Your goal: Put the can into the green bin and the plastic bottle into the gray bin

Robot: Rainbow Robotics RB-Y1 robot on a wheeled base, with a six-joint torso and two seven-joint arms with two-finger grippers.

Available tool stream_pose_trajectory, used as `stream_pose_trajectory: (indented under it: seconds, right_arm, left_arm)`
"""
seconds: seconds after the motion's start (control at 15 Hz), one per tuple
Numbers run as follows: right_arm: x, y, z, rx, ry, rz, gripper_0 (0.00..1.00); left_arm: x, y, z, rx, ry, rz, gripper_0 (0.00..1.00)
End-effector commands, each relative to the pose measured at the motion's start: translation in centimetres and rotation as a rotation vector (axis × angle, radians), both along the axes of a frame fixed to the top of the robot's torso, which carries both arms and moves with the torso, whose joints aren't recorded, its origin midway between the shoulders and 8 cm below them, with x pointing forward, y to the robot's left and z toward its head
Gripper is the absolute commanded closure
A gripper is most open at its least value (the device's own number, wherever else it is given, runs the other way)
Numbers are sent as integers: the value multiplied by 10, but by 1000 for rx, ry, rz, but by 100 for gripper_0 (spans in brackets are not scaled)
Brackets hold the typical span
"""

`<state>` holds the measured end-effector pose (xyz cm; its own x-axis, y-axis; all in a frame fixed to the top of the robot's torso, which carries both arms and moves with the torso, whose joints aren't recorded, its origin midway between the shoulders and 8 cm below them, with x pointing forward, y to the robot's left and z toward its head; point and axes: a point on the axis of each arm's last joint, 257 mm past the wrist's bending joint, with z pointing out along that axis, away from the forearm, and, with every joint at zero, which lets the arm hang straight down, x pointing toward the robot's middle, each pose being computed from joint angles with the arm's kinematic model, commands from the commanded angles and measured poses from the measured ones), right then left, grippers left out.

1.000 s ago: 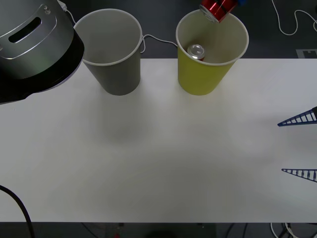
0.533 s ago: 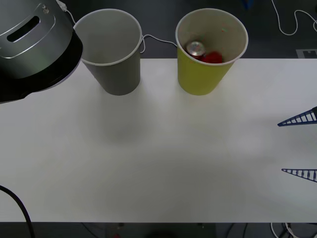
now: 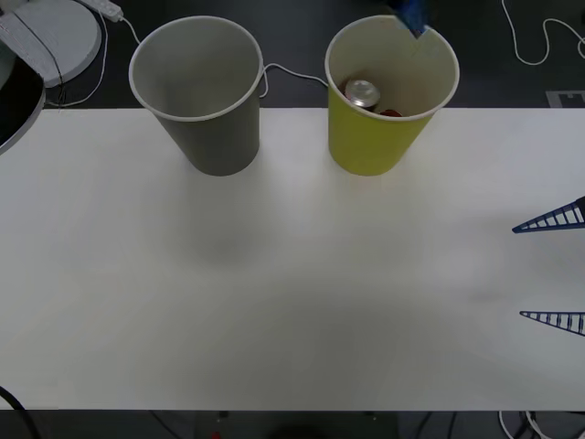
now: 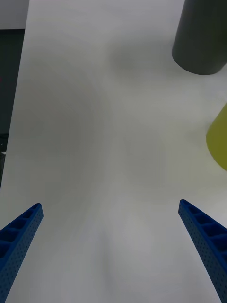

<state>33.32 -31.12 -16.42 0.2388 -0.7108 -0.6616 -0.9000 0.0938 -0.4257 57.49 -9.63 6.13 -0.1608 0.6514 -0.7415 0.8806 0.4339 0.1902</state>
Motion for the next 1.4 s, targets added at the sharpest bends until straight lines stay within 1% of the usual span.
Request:
stream_pose_trajectory:
  seconds: [0.07,0.2,0.4,0.47,0.6,0.73,0.8,0.93,1.07,1.13,1.4]
  right_arm:
    - [0,0,0,0,0,0,0]
    - [0,0,0,0,0,0,0]
    - [0,0,0,0,0,0,0]
    - [0,0,0,0,0,0,0]
    - [0,0,0,0,0,0,0]
    - [0,0,0,0,0,0,0]
    - [0,0,0,0,0,0,0]
    - [0,0,0,0,0,0,0]
    - [0,0,0,0,0,0,0]
    - [0,0,0,0,0,0,0]
    - [0,0,0,0,0,0,0]
  left_arm:
    - [-13,38,-3,-6,15,-50,0]
    - [-28,69,-7,-7,13,-78,0]
    - [-57,119,-20,16,-5,-117,0]
    - [-66,133,-22,15,-12,-129,0]
    - [-82,159,-30,32,-38,-167,0]
    - [-92,187,-39,42,-65,-188,0]
    - [-95,197,-42,38,-78,-192,0]
    - [-101,227,-60,18,-91,-193,0]
    - [-107,255,-75,16,-106,-193,0]
    - [-112,269,-81,5,-110,-195,0]
    - [-123,308,-109,17,-145,-210,0]
